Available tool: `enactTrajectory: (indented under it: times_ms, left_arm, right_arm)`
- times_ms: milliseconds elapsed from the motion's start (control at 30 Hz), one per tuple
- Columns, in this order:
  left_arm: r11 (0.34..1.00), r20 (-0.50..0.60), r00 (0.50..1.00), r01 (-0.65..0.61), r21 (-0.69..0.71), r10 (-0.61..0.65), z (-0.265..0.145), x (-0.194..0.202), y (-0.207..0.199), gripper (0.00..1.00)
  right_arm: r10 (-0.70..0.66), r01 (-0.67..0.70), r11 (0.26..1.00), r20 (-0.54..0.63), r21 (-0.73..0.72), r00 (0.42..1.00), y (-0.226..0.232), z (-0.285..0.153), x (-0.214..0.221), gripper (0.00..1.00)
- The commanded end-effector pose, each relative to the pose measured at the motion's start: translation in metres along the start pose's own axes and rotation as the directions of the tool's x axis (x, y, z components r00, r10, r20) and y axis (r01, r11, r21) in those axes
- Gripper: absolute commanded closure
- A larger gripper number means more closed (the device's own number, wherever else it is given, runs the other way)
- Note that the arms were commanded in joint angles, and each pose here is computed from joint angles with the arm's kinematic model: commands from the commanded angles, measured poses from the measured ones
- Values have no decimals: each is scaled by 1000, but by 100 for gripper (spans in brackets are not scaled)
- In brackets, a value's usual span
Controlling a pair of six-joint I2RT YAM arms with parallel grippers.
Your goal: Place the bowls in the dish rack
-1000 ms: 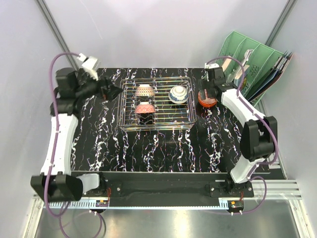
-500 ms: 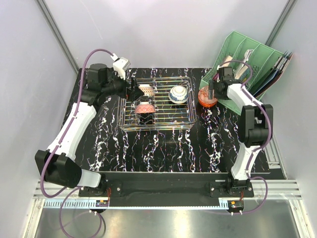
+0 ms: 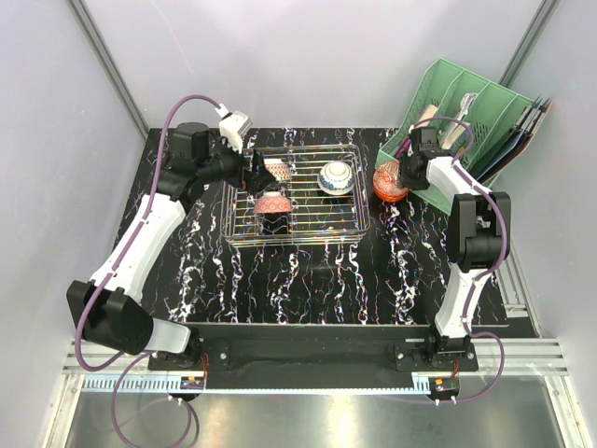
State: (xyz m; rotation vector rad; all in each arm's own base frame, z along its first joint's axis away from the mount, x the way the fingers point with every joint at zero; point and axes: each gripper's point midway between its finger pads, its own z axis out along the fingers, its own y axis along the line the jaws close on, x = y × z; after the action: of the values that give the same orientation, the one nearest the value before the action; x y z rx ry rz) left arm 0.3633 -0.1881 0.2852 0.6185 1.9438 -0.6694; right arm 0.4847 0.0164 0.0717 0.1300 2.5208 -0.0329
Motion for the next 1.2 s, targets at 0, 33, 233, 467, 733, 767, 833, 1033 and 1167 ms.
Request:
enactTrajectory:
  times_ms: [0,33,233,467,733,767,833,1033,1167]
  left_arm:
    - [999,36,999,-34,-4,34,4,-9,-3,1]
    - [999,34,999,-34,-2,34,4,-8,-4,1]
    - [999,20,999,-35,5,35,8,-3,-7,1]
    - [999,15,999,-34,7,34,11,-2,-8,1]
    - [999,-2,999,-38,14,38,19,2,-9,1]
    - [999,-3,999,-38,18,38,20,2,-11,1]
    - [999,-3,999,-34,21,34,21,1,-12,1]
    - [999,1,999,-39,25,39,20,-1,-15,1]
    - [999,6,999,-44,26,44,19,-2,-17,1]
  right_arm:
    - [22,-20,1000,108,-13,994,0,-34,-36,55]
    - [21,-22,1000,113,2,993,-4,-36,-38,55]
    - [7,-9,1000,153,17,988,-7,-52,-51,59]
    - [9,-8,1000,138,-9,990,-1,-46,-49,76]
    - [15,-12,1000,140,-24,990,1,-46,-51,100]
    - [13,-10,1000,145,-24,989,2,-47,-53,100]
    - [10,-7,1000,147,-20,989,0,-48,-54,94]
    - [-3,4,1000,99,-14,995,0,-32,-39,75]
    - [5,-3,1000,85,-29,996,3,-26,-36,73]
